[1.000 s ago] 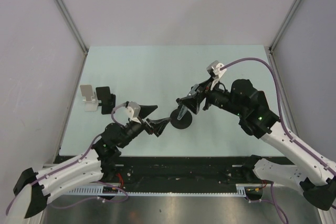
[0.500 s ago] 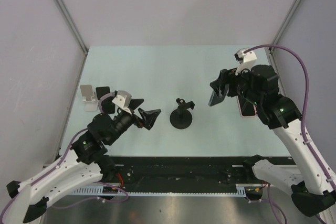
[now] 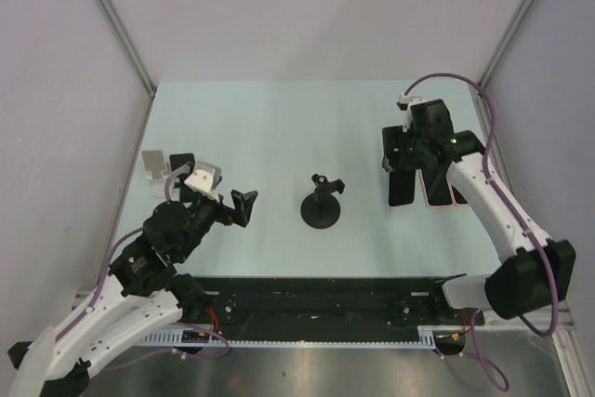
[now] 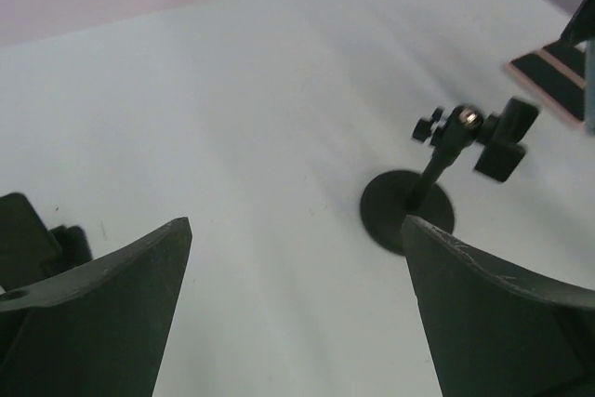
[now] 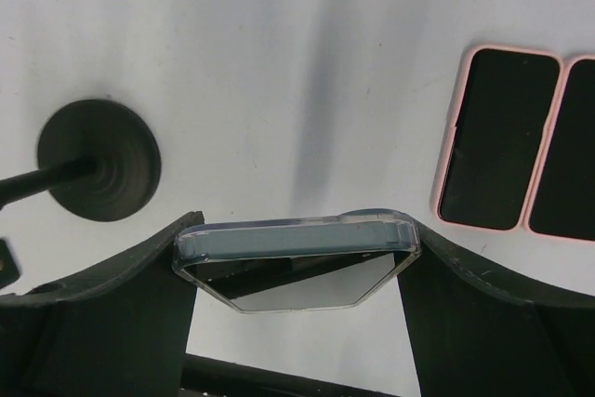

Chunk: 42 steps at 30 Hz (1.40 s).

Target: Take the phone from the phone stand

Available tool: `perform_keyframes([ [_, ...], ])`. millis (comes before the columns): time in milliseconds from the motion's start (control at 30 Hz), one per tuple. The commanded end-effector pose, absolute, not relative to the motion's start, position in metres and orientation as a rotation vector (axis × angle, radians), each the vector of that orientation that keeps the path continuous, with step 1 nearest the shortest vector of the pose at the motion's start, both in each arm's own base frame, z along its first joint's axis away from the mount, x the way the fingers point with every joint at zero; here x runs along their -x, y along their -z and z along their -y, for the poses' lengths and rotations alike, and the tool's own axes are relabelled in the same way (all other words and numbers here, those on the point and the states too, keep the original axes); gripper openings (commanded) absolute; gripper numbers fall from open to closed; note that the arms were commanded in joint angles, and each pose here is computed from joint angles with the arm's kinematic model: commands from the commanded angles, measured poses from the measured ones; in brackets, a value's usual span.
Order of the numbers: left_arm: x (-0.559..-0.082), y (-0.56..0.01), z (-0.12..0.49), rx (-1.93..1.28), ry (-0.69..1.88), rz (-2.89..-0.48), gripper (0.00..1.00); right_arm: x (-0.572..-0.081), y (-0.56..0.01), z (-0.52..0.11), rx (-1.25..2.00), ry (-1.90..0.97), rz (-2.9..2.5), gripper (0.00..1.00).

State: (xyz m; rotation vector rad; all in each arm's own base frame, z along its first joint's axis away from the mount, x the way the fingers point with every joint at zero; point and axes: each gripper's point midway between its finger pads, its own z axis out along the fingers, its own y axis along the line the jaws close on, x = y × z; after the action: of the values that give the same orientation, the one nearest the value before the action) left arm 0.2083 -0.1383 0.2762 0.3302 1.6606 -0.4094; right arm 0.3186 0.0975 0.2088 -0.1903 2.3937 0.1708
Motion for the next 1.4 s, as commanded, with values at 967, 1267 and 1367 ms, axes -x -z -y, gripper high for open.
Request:
perform_keyframes([
  [967,-0.230,-0.225,0.120,-0.372,0.316,-1.789,1.00,-0.417,-0.032,-0.064,0.240,0.184,-2.739,0.13],
  [1267,-0.229,-0.226,0.119,-0.369,0.324,-1.781,1.00,-0.423,-0.020,-0.067,0.226,0.162,-2.746,0.59],
  [1367,-0.229,-0.225,0.119,-0.371,0.325,-1.784,1.00,-0.421,-0.020,-0.069,0.217,0.146,-2.754,0.75],
])
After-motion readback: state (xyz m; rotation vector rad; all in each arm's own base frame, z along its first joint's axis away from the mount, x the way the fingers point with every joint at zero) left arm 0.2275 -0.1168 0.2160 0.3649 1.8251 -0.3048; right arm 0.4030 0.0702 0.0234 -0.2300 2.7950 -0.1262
